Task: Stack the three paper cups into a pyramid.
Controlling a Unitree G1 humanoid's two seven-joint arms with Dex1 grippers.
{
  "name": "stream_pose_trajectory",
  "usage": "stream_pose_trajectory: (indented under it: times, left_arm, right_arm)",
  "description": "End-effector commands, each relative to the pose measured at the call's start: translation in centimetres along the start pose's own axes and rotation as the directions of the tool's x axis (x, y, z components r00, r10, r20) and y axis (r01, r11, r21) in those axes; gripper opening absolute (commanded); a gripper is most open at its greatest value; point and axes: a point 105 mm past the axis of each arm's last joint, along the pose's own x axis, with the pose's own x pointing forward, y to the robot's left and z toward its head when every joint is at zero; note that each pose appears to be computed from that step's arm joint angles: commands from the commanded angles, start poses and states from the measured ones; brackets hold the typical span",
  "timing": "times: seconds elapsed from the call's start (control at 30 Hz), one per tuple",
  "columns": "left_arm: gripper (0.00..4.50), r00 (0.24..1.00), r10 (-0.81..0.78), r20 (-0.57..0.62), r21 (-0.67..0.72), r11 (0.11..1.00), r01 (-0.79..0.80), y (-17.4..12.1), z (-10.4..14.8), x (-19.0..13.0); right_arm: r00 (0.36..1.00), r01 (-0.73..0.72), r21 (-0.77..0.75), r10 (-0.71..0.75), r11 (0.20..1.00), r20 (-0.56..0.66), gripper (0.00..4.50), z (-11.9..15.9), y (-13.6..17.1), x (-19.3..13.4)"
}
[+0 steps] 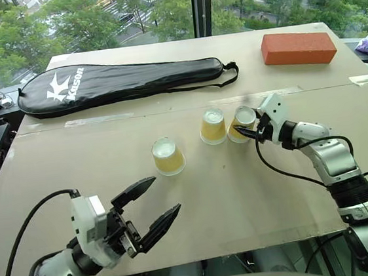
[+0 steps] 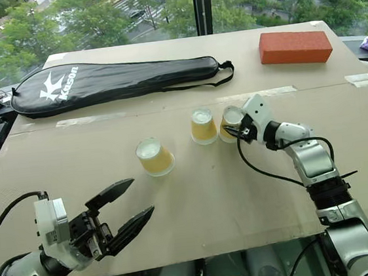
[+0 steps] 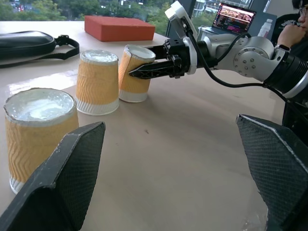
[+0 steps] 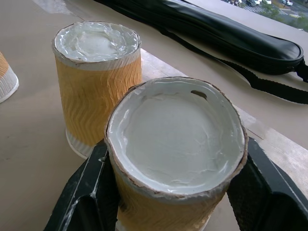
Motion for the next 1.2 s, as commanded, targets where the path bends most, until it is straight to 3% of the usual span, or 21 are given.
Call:
stream_pose_trajectory:
  times: [0.03,0.1,0.13,0.23,0.6,0.83,1.03,1.2]
  left_arm:
    - [4.5,1.0,-0.008,0.026,0.025,1.0,0.007,-0.4,0.7,0.1]
    - [4.5,1.0,0.001,0.028,0.025,1.0,-0.001,-0.3,0.7,0.0]
    - [4.5,1.0,0.003,0.028,0.025,1.0,-0.004,-0.3,0.7,0.0]
    - [4.5,1.0,0.01,0.029,0.022,1.0,-0.01,-0.2,0.6,-0.1]
    - [4.5,0.978,0.206,0.013,0.022,0.978,-0.206,4.3,0.0,-1.6]
    - [4.5,0.979,0.185,-0.089,0.039,0.982,-0.182,7.0,-1.6,-0.2]
    - [4.5,0.987,0.104,-0.122,0.03,0.994,-0.101,9.0,-2.6,2.6]
    - [4.5,0.985,0.063,-0.162,0.056,0.997,-0.055,10.1,-3.9,4.5]
  right_arm:
    - [0.999,-0.034,-0.032,0.035,0.999,0.031,2.2,1.2,0.3,0.2]
    - [0.999,-0.033,-0.019,0.034,0.999,0.024,2.2,0.9,0.2,0.3]
    - [0.999,-0.026,-0.013,0.026,1.0,0.026,3.25,0.9,0.0,0.3]
    - [0.999,-0.024,-0.018,0.025,1.0,0.046,4.42,1.3,-0.2,0.3]
    - [0.975,-0.037,-0.061,0.049,0.997,0.218,4.42,4.2,-0.3,-3.4]
    - [0.974,-0.109,-0.107,0.128,0.988,0.186,4.42,4.1,0.2,-7.5]
    - [0.924,-0.345,-0.05,0.348,0.937,0.158,4.42,5.1,4.8,-11.2]
    - [0.912,-0.386,-0.008,0.383,0.922,0.145,4.42,5.2,7.3,-12.4]
